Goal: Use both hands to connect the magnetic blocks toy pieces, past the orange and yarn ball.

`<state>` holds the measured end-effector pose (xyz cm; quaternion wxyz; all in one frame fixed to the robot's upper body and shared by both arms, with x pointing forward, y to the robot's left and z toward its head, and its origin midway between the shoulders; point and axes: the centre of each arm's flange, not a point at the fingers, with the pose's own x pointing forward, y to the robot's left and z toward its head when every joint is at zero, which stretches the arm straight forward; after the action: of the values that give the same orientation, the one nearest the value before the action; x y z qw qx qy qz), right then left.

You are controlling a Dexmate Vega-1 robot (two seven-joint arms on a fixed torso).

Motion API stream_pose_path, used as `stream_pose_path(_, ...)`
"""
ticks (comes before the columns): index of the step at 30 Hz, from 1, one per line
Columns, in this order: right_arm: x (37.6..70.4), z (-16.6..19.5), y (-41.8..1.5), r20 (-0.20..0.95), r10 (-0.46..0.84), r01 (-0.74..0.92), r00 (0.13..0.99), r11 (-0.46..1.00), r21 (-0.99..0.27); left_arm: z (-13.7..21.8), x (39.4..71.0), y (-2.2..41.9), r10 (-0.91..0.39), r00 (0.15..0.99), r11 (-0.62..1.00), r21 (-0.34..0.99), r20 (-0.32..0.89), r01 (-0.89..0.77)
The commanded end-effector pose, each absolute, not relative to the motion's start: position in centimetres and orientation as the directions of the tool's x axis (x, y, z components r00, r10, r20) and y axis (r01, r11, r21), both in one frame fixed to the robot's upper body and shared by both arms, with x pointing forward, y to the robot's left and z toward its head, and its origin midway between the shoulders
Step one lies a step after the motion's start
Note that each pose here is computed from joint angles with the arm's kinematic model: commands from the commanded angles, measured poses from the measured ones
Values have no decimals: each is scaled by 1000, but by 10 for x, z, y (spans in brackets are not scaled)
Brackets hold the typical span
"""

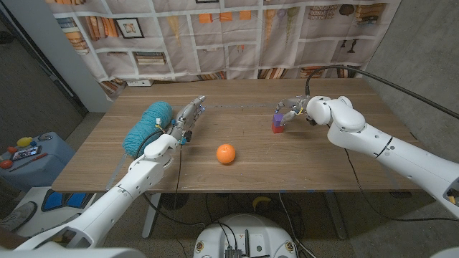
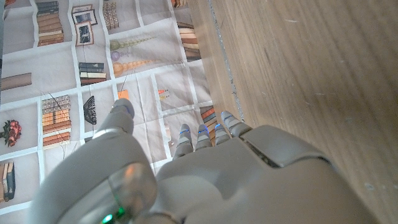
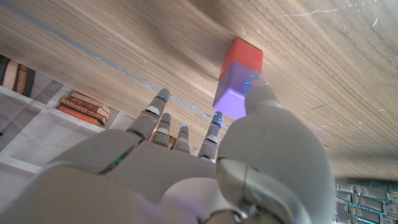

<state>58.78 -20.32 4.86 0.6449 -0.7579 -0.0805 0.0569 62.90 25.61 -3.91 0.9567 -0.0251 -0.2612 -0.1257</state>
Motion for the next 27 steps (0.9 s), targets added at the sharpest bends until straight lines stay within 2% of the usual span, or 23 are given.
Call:
stream_pose_path(1,586,54,-205,-34,188,-1,982,-169,-986,-38,630,258,-229,817,966,24,529,256)
stream_pose_path(15,583,57,-241,-58,291,-45,955,-51,-998,-34,626,259,-232,806,968,43,545,249)
stream_pose_path(21,586,54,-262,-26,380,-62,925,82,-995,-33,627,258,-234,801,967,47,552,250)
stream_pose_path(27,588,46,-280,54,421,-54,905,241,-969,-34,629,255,-229,797,967,41,559,249)
